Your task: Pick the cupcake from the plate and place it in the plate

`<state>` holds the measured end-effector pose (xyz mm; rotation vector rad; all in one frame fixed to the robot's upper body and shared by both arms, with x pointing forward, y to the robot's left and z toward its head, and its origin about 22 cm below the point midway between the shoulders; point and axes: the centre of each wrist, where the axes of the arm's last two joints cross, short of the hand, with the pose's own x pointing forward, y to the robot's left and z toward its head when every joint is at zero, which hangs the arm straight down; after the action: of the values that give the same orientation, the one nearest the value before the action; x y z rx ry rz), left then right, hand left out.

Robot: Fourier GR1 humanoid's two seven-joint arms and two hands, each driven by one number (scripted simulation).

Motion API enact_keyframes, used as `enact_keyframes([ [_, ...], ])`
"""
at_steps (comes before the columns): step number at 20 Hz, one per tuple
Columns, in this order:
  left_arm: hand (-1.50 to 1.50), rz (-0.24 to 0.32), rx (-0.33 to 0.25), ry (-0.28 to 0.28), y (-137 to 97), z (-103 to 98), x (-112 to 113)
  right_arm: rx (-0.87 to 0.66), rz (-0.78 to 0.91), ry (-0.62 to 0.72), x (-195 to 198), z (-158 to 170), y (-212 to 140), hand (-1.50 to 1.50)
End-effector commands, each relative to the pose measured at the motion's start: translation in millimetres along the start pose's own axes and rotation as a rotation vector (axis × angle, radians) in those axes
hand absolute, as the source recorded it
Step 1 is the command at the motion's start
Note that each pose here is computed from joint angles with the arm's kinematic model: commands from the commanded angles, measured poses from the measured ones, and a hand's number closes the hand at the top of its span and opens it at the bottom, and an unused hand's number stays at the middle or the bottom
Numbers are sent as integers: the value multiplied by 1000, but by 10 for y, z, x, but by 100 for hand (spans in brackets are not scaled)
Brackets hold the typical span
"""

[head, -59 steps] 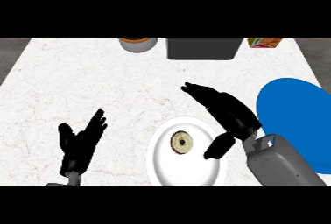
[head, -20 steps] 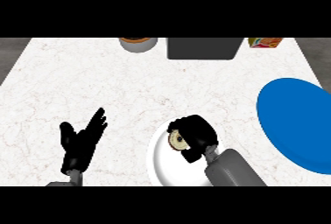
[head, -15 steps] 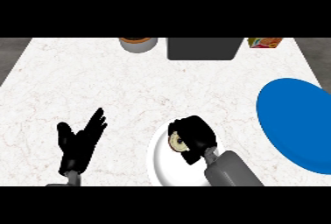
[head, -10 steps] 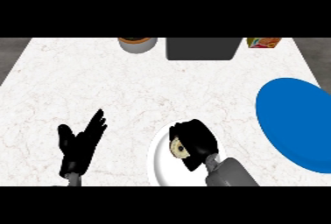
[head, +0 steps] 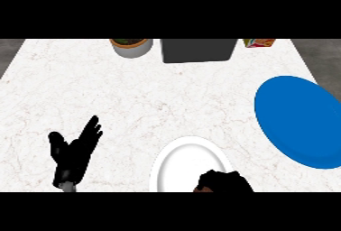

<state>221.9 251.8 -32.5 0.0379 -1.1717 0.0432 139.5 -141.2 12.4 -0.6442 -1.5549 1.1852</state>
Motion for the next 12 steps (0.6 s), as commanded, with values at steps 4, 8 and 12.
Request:
enact_keyframes([
  [4,0,-5,-9,-4,-10,-26,-5,-369,-133,19,189,678,-495,150],
  [8,0,-19,-23,-19,-19,-67,50,-511,-223,138,103,848,-566,150],
  [12,0,-8,-53,-28,-78,-129,166,-583,-317,211,-124,904,-706,150],
])
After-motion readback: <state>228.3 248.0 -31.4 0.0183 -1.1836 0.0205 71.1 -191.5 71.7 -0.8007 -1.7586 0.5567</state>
